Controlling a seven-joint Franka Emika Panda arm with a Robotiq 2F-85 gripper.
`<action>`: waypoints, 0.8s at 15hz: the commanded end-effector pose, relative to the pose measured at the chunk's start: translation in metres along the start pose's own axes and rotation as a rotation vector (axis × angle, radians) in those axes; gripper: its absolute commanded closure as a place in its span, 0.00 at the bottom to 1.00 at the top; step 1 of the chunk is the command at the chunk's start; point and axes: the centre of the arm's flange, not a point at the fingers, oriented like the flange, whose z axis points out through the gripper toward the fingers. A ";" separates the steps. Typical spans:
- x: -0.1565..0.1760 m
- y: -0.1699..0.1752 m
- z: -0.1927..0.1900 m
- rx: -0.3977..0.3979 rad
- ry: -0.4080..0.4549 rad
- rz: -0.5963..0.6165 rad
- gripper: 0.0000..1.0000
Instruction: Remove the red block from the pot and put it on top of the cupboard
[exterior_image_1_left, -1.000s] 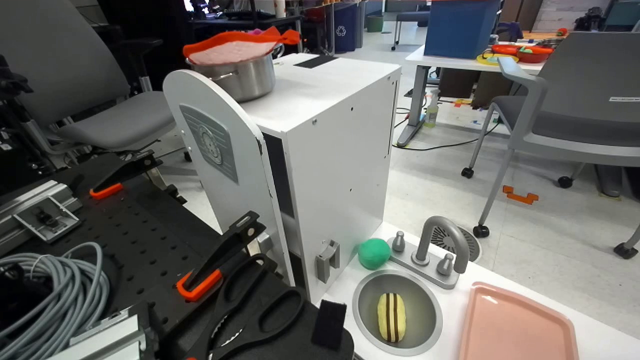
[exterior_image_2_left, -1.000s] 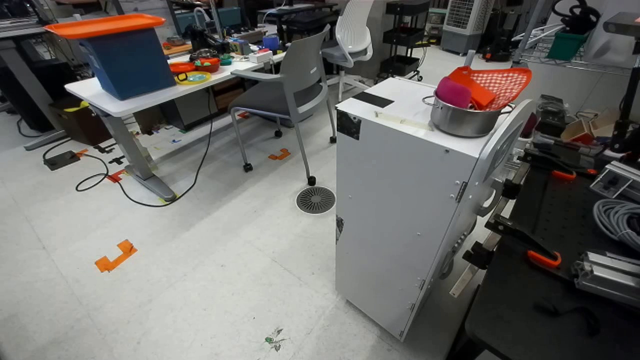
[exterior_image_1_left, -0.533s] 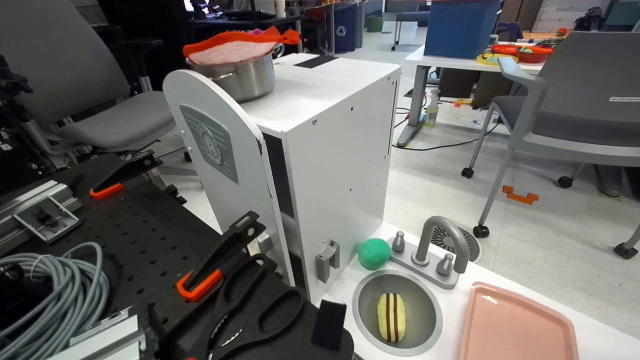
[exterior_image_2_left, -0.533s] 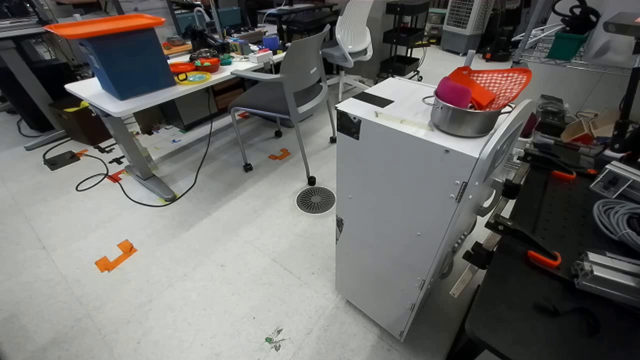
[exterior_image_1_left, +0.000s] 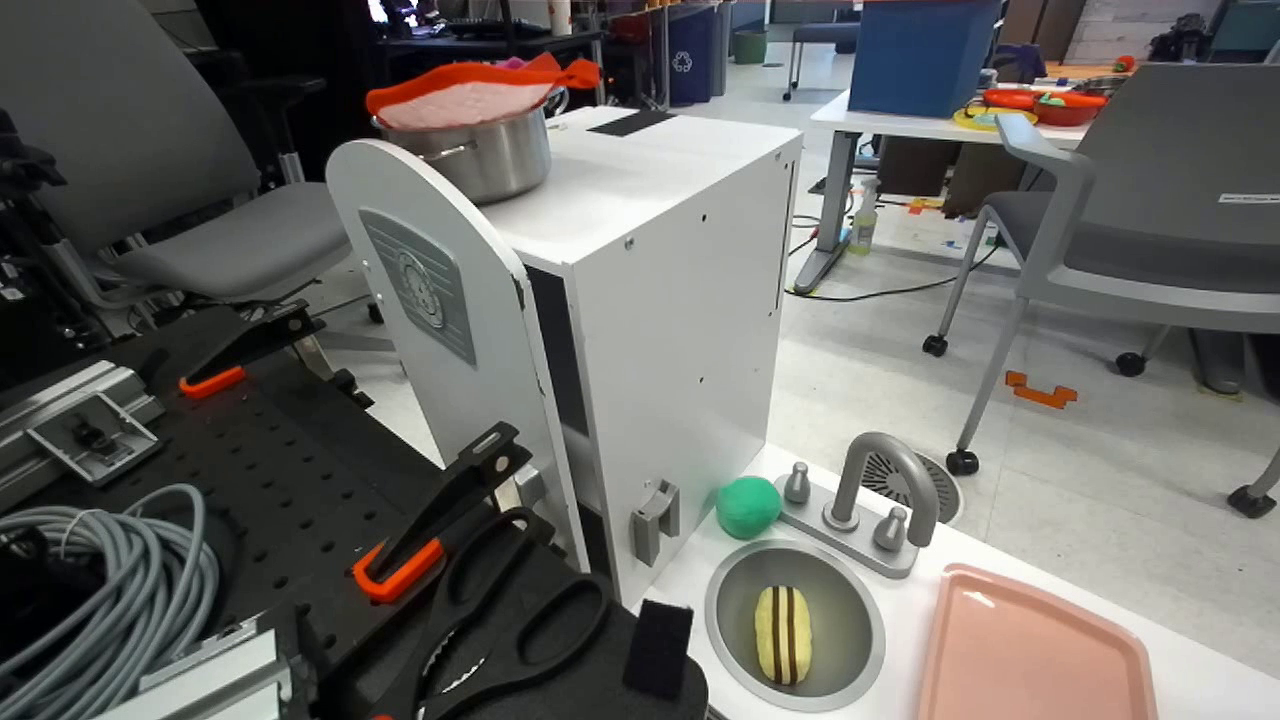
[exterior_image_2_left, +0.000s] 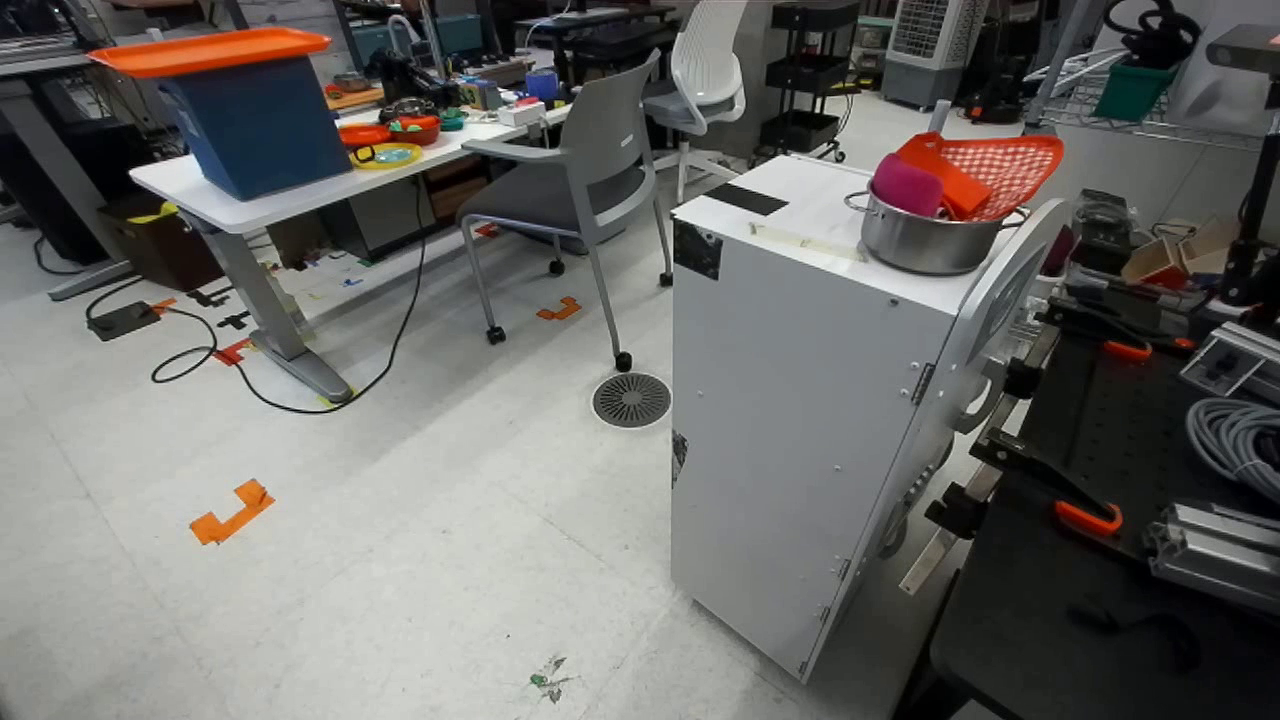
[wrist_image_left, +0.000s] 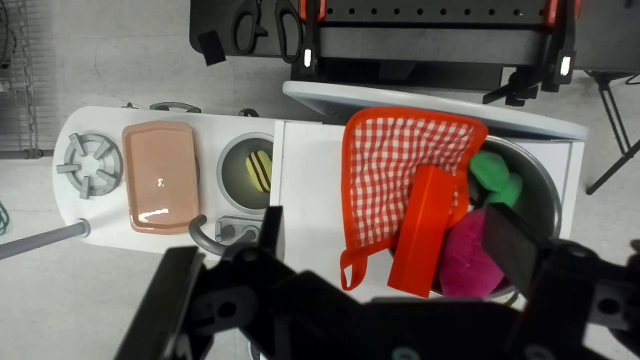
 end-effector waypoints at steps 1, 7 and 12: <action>0.003 0.003 0.000 -0.001 0.058 -0.025 0.00; 0.004 -0.003 0.016 0.000 0.123 -0.086 0.00; 0.003 -0.013 0.032 -0.011 0.116 -0.165 0.00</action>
